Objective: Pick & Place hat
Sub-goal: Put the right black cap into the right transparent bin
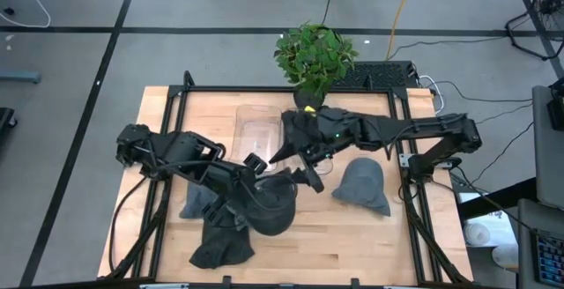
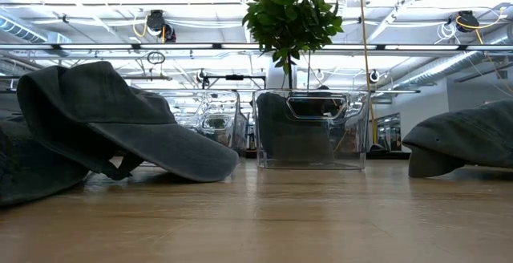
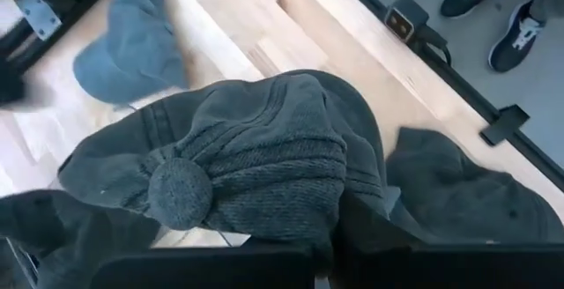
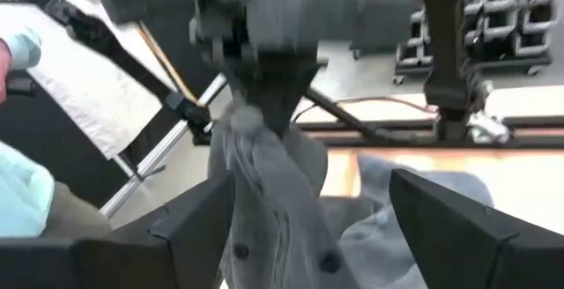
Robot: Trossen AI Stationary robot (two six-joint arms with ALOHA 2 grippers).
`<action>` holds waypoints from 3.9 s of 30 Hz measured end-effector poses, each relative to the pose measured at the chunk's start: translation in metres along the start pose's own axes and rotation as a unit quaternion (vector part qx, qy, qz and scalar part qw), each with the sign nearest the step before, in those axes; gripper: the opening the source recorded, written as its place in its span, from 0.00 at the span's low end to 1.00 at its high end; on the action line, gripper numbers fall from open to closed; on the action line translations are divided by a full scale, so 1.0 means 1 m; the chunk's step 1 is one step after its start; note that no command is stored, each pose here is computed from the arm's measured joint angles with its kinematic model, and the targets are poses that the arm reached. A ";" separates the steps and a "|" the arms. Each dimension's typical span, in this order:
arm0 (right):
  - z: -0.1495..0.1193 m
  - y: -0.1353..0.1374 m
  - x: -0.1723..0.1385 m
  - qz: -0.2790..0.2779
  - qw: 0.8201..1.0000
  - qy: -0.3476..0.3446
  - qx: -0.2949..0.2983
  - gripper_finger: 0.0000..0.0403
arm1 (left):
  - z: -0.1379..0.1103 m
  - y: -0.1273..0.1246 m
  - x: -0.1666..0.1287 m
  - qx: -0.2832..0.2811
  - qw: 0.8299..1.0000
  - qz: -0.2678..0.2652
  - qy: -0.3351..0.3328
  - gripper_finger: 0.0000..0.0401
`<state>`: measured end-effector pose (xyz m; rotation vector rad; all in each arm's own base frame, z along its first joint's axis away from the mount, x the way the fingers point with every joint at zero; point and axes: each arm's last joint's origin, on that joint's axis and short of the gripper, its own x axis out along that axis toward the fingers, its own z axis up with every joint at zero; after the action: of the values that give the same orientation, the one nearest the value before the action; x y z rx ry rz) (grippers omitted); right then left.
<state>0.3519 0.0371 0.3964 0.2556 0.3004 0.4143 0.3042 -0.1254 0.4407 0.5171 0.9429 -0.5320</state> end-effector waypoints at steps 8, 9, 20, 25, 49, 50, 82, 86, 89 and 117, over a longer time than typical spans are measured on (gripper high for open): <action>-0.008 -0.002 0.005 0.010 1.000 -0.006 0.016 0.71 | 0.004 -0.005 0.004 0.017 1.000 -0.014 -0.004 0.00; -0.009 -0.001 0.005 0.018 1.000 -0.003 0.019 0.71 | 0.004 -0.004 0.004 0.016 1.000 -0.010 -0.002 0.00; -0.028 -0.001 0.028 0.059 0.995 0.049 0.057 0.71 | 0.005 -0.001 0.004 0.005 1.000 0.007 -0.010 0.00; -0.024 0.000 0.025 0.060 0.996 0.039 0.057 0.64 | 0.005 -0.002 0.004 -0.004 1.000 0.005 -0.008 0.00; -0.017 0.010 0.013 0.087 0.994 0.035 0.060 0.00 | -0.001 0.013 0.004 -0.104 0.994 0.033 0.000 0.09; -0.015 0.012 0.010 0.088 0.994 0.032 0.057 0.00 | -0.001 0.013 0.003 -0.107 0.994 0.033 0.000 0.11; -0.010 0.019 -0.042 0.012 0.997 0.071 0.033 0.00 | -0.056 0.002 -0.126 -0.266 0.939 0.149 -0.157 0.61; -0.009 0.010 -0.053 -0.009 0.996 0.079 0.036 0.00 | -0.057 0.001 -0.127 -0.266 0.939 0.149 -0.158 0.59; -0.009 0.004 -0.062 -0.024 0.995 0.088 0.037 0.00 | -0.057 0.001 -0.127 -0.266 0.939 0.148 -0.158 0.59; -0.002 -0.100 -0.134 -0.018 0.997 0.060 0.035 0.00 | -0.057 0.002 -0.127 -0.265 0.939 0.155 -0.156 0.60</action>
<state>0.2693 -0.1088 0.3956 0.2950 0.4371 0.3849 0.2098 -0.0638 0.5216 0.0794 0.6431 -0.0550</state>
